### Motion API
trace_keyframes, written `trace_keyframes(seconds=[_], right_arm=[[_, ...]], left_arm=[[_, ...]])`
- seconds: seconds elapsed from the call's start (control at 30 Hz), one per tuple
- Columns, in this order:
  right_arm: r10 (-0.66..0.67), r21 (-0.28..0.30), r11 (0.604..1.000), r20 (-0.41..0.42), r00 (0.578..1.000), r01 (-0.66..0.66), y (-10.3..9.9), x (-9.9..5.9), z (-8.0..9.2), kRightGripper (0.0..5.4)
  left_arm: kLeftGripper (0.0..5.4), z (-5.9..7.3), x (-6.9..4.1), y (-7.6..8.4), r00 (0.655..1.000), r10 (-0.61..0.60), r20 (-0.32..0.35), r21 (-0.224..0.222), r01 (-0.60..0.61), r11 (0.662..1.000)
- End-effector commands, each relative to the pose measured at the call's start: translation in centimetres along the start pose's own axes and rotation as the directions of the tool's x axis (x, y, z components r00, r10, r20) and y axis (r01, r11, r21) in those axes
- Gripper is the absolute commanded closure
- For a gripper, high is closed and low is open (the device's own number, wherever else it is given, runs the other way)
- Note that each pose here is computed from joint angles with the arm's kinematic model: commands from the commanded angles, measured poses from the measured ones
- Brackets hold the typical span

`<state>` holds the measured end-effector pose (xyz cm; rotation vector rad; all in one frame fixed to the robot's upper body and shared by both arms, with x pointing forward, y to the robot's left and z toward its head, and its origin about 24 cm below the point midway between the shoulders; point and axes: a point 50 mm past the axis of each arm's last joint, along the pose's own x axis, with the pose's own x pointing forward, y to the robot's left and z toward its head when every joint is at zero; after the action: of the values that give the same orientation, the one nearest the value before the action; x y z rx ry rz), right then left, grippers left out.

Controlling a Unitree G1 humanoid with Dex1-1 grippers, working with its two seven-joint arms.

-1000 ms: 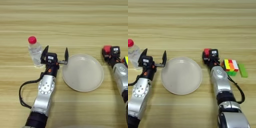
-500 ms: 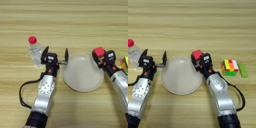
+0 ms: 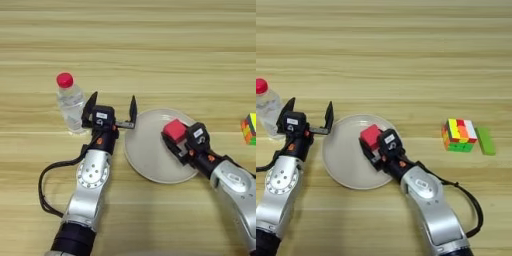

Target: Move the objects on the table

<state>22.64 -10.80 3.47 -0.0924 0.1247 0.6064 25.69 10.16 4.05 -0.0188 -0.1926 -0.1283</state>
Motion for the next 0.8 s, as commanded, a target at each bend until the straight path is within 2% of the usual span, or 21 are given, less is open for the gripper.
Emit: trace_keyframes(seconds=[0.03, 0.3, 0.33, 0.8], right_arm=[[0.033, -0.008, 0.999, -0.006, 0.999, -0.033, 0.7, 0.3, -0.2, 3.09], [0.046, -0.011, 0.999, -0.021, 0.999, -0.047, 0.9, 0.7, -0.5, 3.09], [0.049, -0.014, 0.999, -0.019, 0.999, -0.05, 1.0, 0.7, -0.5, 2.72], [0.006, -0.017, 1.0, 0.103, 0.995, -0.004, 0.5, 0.7, 1.2, 1.25]], left_arm=[[0.0, 0.3, 0.3, -0.6, 1.0, 0.002, 0.014, -0.021, -0.002, 1.0], [0.0, 0.4, 0.3, -0.5, 1.0, 0.007, 0.018, -0.02, -0.006, 1.0], [0.0, 0.4, 0.3, -0.5, 1.0, 0.007, 0.018, -0.02, -0.007, 1.0], [0.0, 0.3, 0.3, -0.4, 1.0, 0.006, 0.017, -0.018, -0.006, 1.0]])
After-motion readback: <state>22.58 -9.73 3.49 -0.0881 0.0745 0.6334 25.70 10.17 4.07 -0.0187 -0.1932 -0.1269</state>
